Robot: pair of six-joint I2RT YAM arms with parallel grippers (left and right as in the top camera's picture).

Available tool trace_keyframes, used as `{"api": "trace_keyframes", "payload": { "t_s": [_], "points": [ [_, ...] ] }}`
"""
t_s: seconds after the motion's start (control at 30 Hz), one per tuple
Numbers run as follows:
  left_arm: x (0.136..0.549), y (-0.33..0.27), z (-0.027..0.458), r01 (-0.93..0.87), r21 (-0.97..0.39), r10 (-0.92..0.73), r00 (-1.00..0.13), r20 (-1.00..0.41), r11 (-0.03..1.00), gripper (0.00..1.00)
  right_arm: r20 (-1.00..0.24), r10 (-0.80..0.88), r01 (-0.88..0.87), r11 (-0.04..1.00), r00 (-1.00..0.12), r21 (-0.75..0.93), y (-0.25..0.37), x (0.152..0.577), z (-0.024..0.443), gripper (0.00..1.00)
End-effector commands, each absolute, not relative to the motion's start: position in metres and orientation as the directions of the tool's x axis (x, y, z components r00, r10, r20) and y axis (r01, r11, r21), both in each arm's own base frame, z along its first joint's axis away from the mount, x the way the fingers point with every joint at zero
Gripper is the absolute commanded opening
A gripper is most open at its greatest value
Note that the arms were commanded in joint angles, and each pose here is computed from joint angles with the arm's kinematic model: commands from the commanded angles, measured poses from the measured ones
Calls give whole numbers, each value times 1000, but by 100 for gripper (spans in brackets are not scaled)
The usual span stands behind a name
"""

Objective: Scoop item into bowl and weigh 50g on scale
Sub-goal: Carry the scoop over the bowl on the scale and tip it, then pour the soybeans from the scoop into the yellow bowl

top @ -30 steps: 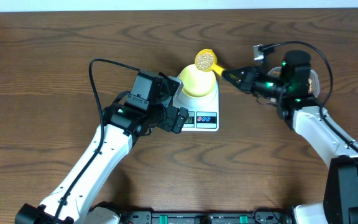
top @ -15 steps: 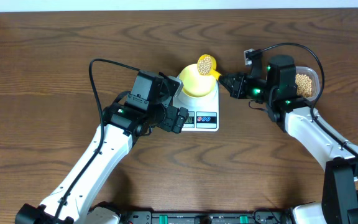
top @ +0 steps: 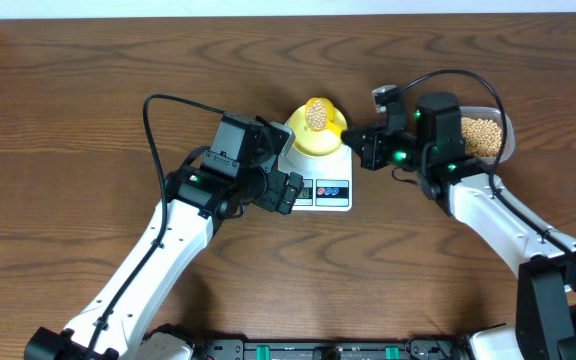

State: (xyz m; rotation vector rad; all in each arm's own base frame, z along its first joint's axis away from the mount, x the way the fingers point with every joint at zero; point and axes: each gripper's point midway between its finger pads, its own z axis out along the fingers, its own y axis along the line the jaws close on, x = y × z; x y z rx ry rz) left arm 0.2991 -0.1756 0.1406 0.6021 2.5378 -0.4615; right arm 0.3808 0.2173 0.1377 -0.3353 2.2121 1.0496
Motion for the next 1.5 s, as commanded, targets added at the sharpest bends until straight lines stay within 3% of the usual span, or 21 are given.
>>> {"api": "trace_keyframes", "payload": {
  "t_s": [0.0, 0.43, 1.3, 1.47],
  "points": [
    [300, -178, 149, 505, -211, 327, -770, -547, 837, 90, -696, -6, -538, 638, -718, 551, 225, 378, 138, 1],
    [300, -178, 149, 505, -211, 327, -770, -547, 837, 90, -708, -51, -536, 692, -704, 483, 216, 380, 126, 1],
    [300, -178, 149, 505, -211, 327, -770, -547, 837, 90, -790, -200, -656, 689, -579, 307, 211, 383, 123, 1],
    [300, -178, 149, 505, -211, 327, -770, -547, 837, 90, -824, -270, -717, 663, -498, 216, 212, 384, 124, 1]
  ]
}}
